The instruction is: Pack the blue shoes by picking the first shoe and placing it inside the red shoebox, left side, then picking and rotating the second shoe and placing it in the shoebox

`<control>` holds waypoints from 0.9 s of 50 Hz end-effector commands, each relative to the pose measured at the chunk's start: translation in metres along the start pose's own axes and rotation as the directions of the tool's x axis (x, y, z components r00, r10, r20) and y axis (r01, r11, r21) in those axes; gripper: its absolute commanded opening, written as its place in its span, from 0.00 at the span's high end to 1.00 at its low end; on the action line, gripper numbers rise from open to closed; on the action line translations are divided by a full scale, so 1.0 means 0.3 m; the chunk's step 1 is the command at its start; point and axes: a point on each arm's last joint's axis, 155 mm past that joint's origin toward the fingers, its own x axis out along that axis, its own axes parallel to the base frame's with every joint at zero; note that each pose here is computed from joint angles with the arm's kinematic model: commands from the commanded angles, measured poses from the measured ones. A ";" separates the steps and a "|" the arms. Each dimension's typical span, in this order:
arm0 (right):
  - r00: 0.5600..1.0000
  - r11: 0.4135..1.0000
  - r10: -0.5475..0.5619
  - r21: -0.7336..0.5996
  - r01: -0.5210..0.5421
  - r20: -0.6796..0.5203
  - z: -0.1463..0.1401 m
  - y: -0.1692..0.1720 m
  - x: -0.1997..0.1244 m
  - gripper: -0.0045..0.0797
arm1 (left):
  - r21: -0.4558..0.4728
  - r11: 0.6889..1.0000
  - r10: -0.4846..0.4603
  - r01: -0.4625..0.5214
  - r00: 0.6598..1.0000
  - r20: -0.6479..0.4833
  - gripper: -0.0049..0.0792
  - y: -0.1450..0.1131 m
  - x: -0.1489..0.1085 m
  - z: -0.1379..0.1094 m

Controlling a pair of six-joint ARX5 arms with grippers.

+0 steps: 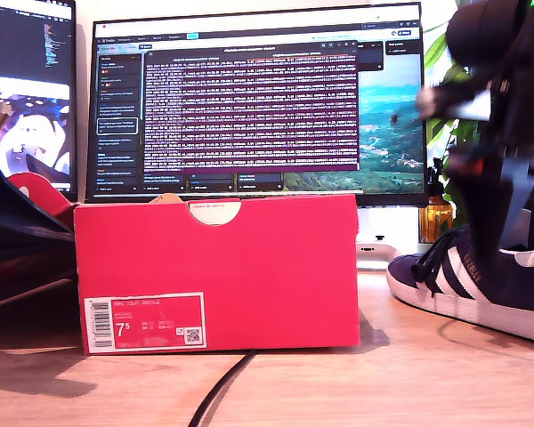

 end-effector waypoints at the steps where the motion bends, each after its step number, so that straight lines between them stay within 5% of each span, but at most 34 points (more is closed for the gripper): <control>1: 1.000 1.000 0.006 -0.021 -0.007 -0.029 -0.017 0.011 0.028 0.28 | -0.003 1.000 0.006 -0.006 1.000 -0.017 0.97 0.012 -0.007 -0.028; 6: 0.999 1.000 0.009 -0.020 -0.010 -0.052 -0.027 0.013 0.046 0.43 | -0.003 1.000 0.006 -0.006 1.000 -0.017 0.97 0.012 -0.007 -0.028; 13: 0.998 1.000 0.010 -0.012 -0.010 -0.055 -0.025 0.012 0.056 0.99 | -0.003 1.000 0.006 -0.006 1.000 -0.017 0.97 0.012 -0.007 -0.028; 45: 0.999 0.985 0.039 0.168 -0.040 0.013 0.085 0.020 -0.046 0.96 | 0.004 1.000 0.007 -0.007 1.000 -0.018 0.97 0.013 -0.007 -0.029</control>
